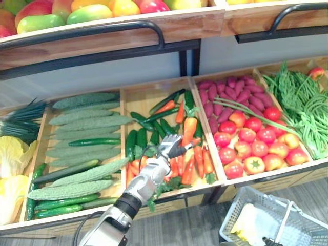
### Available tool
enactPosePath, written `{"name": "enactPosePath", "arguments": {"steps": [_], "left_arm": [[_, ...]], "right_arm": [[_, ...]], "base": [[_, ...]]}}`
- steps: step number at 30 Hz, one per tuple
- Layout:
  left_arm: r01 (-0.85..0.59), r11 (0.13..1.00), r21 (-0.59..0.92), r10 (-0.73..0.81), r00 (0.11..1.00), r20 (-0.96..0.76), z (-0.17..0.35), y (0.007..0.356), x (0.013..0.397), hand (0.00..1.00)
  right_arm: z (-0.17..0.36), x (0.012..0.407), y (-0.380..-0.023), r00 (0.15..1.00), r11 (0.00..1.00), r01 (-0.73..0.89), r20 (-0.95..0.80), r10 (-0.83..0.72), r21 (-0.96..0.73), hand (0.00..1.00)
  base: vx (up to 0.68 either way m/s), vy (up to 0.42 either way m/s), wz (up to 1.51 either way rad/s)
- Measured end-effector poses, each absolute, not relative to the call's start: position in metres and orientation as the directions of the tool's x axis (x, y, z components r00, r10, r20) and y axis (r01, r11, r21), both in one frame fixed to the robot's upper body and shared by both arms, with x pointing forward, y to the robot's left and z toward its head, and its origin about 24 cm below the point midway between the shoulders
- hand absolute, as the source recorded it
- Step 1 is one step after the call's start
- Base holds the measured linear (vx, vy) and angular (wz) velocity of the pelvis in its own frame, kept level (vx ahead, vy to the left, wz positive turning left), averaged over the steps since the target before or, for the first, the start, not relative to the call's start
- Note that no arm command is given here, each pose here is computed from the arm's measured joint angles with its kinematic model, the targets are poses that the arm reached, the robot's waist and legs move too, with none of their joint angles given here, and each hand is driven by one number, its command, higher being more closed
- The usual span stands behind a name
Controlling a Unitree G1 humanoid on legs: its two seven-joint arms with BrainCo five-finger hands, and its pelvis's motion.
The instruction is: Pick vegetable in the basket
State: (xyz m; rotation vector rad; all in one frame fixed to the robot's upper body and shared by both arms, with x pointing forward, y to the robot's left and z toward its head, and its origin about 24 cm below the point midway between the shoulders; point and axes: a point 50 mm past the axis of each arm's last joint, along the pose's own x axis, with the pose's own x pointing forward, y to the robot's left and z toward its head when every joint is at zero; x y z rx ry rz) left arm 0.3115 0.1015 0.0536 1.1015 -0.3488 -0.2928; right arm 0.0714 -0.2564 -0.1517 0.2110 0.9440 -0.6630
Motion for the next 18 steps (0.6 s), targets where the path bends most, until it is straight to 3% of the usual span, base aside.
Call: {"name": "enactPosePath", "arguments": {"steps": [11, 18], "left_arm": [[0.013, 0.46, 0.888, -0.552, 0.788, 0.274, 0.09, 0.086, 0.292, 1.0], [0.112, 0.419, 0.901, -0.683, 0.693, 0.231, 0.083, 0.073, 0.269, 1.0]], "right_arm": [[-0.152, 0.061, -0.258, 0.4, 0.795, 0.593, -0.813, -0.424, -0.124, 1.0], [-0.131, 0.087, -0.284, 0.545, 0.895, 0.389, -0.729, -0.414, -0.218, 1.0]], "base": [[-0.02, -0.031, -0.13], [-0.07, -0.049, -0.64]]}}
